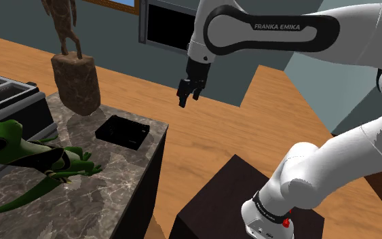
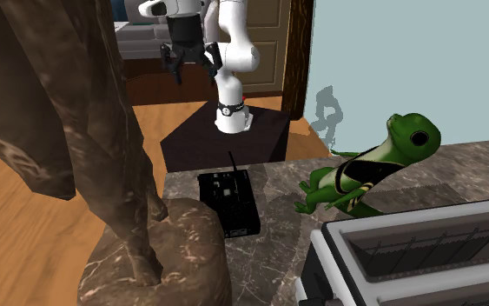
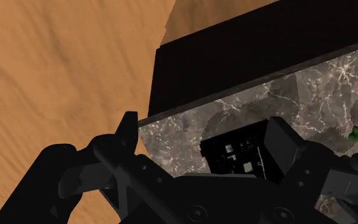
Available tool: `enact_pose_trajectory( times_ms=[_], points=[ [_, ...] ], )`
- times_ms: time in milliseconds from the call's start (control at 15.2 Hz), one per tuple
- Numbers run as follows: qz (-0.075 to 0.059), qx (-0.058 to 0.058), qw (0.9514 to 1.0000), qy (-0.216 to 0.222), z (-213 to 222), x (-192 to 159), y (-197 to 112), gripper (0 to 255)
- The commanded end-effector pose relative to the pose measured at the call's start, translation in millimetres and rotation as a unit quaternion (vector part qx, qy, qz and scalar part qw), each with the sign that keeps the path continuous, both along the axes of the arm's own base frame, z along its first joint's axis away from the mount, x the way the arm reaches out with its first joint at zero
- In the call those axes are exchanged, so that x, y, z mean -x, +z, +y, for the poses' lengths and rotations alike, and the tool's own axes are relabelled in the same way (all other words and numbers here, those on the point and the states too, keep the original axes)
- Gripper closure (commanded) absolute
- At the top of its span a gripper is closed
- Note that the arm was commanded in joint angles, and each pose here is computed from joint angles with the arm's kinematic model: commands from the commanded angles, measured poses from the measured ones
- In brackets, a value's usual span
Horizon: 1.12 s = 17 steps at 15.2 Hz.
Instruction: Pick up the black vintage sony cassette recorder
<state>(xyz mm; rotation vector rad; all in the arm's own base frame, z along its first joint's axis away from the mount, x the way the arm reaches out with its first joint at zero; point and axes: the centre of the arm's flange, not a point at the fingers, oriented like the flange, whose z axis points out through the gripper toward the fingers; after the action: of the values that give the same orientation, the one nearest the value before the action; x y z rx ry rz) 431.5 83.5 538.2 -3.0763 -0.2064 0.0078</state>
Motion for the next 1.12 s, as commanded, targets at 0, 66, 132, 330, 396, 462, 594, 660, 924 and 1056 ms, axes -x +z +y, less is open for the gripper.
enact_pose_trajectory(
  times_ms=[0,66,132,330,396,462,594,660,924,1056],
  points=[
    [0.001,-0.008,0.9999,0.015,14.1,-19.0,-12.8,0],
    [0.002,-0.012,0.9997,0.022,20.3,-29.2,-17.8,0],
    [0.002,-0.015,0.9994,0.03,26.8,-39.2,-22.8,0],
    [0.004,-0.026,0.9983,0.052,47.2,-68.8,-37.5,0],
    [0.005,-0.03,0.9978,0.059,54.3,-78.4,-42.3,0],
    [0.005,-0.034,0.9972,0.066,61.7,-88.0,-47.1,0],
    [0.007,-0.041,0.9958,0.081,76.9,-106.7,-56.5,0],
    [0.007,-0.044,0.9951,0.089,84.7,-115.8,-61.2,0],
    [0.01,-0.059,0.9912,0.118,117.8,-151.3,-79.3,0],
    [0.011,-0.066,0.9889,0.132,135.3,-168.2,-88.1,0]
  ],
)
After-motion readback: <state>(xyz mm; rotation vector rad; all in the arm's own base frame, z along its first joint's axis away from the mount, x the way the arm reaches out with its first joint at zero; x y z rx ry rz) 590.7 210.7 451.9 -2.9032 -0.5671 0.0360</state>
